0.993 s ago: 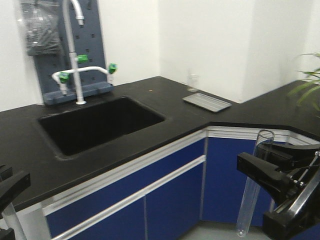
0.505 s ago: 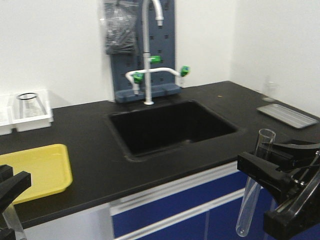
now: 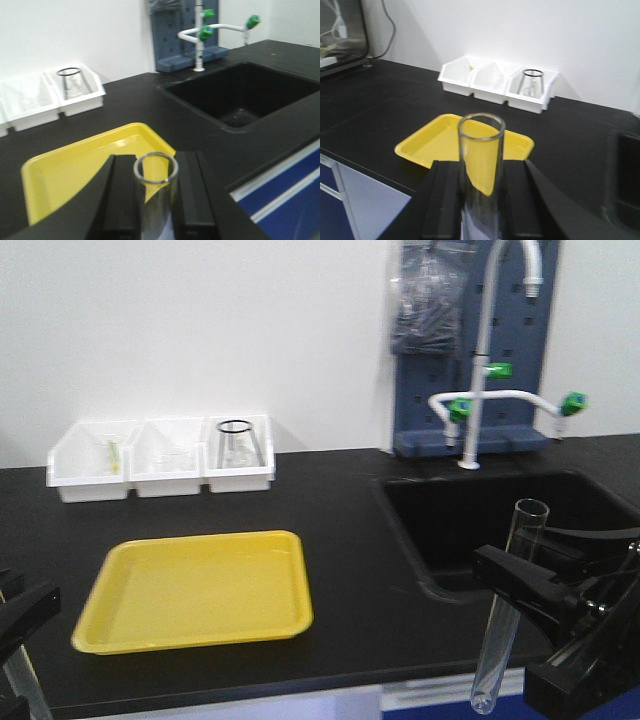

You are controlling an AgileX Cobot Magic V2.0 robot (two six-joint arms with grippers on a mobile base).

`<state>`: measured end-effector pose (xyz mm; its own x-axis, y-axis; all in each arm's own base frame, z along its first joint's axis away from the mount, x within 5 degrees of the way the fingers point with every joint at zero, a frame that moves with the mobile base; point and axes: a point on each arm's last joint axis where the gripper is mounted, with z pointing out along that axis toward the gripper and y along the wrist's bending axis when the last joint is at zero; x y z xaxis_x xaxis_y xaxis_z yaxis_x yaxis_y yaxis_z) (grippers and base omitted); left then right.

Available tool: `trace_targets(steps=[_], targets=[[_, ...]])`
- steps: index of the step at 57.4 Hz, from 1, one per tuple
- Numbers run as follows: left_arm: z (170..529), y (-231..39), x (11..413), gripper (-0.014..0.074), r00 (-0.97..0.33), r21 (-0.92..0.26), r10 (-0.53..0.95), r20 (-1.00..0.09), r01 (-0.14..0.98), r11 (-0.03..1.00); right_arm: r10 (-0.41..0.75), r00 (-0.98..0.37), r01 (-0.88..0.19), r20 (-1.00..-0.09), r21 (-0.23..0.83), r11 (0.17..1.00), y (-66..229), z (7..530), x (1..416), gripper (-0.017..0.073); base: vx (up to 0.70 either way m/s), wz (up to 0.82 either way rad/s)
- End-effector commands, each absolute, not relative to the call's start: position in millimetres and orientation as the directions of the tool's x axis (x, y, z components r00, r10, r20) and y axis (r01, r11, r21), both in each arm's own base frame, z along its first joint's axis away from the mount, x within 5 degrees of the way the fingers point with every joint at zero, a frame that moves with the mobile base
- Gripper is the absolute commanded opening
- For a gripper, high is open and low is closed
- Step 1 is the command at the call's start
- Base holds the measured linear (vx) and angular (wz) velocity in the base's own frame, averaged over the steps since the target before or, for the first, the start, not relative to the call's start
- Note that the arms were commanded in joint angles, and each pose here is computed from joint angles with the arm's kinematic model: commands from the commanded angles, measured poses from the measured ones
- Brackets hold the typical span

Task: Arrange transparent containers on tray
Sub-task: 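Drive the base past the sink to the yellow tray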

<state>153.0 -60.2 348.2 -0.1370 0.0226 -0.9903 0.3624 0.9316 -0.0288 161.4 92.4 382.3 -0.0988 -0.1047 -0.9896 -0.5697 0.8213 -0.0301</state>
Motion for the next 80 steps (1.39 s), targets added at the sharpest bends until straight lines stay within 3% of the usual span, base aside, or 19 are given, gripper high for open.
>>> trace_targets(steps=[1, 27, 80], targets=[[369.4, -60.3, 150.5, 0.0083, -0.018, -0.040, -0.036, -0.999, 0.371, 0.928, -0.061, -0.018, -0.528, -0.998, -0.042, 0.848, 87.4, 400.7, 161.5, 0.0102, 0.16, 0.49], [369.4, -60.3, 150.5, 0.0083, -0.018, -0.040, -0.036, -0.999, 0.371, 0.928, -0.061, -0.018, -0.528, -0.998, -0.042, 0.848, 87.4, 400.7, 161.5, 0.0102, 0.18, 0.29], [369.4, -60.3, 150.5, 0.0083, -0.018, -0.040, -0.036, -0.999, 0.371, 0.928, -0.060, -0.019, -0.528, -0.998, -0.041, 0.848, 87.4, 400.7, 161.5, 0.0102, 0.24, 0.01]])
